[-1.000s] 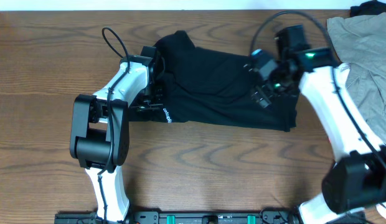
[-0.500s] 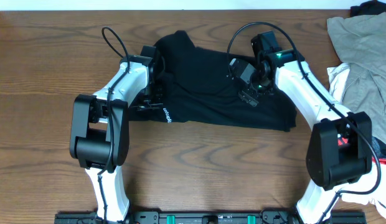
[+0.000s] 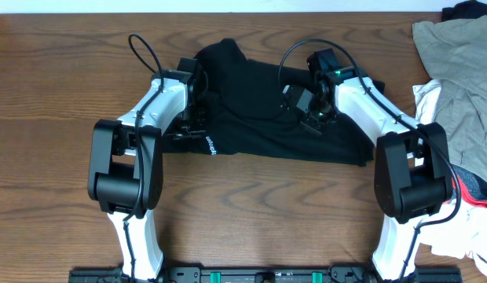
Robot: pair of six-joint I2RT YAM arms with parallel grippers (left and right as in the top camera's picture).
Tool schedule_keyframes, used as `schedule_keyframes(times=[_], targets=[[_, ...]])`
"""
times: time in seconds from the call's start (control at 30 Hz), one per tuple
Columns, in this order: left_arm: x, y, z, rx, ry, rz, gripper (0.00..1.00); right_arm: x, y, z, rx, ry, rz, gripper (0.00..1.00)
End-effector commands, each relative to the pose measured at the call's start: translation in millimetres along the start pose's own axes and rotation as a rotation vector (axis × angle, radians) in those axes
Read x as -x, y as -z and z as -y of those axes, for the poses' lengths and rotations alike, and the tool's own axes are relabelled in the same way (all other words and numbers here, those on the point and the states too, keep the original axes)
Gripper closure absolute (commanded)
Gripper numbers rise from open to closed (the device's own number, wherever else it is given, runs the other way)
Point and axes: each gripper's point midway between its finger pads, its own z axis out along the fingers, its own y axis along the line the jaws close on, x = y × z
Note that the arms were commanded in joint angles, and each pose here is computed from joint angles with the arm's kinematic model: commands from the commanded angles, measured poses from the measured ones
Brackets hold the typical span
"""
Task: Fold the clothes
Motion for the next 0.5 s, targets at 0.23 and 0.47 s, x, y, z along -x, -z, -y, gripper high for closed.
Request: schedule_keyframes(times=[0.23, 0.47], targets=[[0, -5, -4, 0.012, 0.008, 0.002, 0.71, -8, 4, 50, -0.232, -0.346, -0.014, 0.96], [-1, -5, -4, 0.012, 0.008, 0.000, 0.71, -17, 11, 82, -0.322, -0.606, 0.050, 0.57]])
